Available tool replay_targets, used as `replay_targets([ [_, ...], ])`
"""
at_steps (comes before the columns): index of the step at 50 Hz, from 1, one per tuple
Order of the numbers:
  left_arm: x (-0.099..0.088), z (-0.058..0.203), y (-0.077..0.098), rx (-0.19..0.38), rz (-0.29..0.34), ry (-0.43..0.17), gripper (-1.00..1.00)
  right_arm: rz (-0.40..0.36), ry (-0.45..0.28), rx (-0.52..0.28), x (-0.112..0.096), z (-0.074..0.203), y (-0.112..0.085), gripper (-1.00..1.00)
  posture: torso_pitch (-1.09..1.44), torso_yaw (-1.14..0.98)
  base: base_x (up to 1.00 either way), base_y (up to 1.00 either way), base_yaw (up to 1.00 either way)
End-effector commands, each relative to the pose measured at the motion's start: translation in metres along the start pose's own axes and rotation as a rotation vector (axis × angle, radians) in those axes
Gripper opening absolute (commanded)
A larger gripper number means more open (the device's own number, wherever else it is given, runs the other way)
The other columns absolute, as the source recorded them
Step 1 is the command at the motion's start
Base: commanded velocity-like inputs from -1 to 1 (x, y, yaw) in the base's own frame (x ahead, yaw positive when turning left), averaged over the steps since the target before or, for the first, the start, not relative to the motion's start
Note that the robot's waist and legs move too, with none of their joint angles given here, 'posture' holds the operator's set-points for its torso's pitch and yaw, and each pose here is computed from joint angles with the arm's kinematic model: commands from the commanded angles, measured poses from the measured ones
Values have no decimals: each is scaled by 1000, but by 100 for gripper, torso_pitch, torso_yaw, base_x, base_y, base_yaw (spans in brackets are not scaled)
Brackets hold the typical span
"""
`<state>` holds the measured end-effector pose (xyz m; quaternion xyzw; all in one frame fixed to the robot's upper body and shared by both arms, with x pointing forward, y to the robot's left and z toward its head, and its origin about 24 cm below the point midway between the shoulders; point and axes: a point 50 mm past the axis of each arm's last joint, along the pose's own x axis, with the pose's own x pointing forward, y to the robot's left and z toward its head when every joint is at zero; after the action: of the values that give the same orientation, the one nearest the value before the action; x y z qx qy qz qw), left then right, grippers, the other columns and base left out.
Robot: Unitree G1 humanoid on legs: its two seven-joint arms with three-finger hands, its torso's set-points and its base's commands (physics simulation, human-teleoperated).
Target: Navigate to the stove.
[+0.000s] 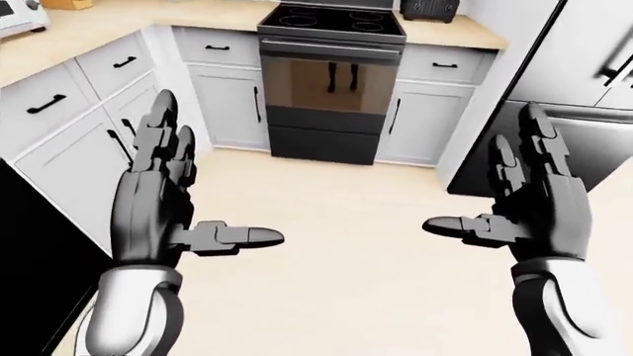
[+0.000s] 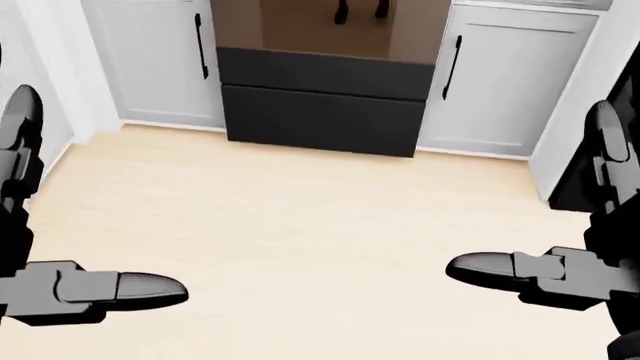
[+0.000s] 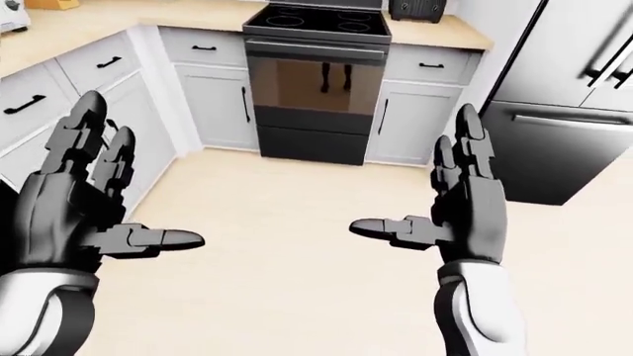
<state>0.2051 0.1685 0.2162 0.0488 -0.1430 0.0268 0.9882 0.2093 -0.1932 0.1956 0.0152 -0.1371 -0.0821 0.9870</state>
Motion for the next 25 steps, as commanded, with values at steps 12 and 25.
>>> replay_targets([
  [12,-1,10,-3,-1,-14,-64,100,-11,-39,16,1,8,-1,100,0,0,0,0,0],
  [25,-1,9,-3,-2,-15,-62,100,-7,-48,29,0,8,-3,100,0,0,0,0,0],
])
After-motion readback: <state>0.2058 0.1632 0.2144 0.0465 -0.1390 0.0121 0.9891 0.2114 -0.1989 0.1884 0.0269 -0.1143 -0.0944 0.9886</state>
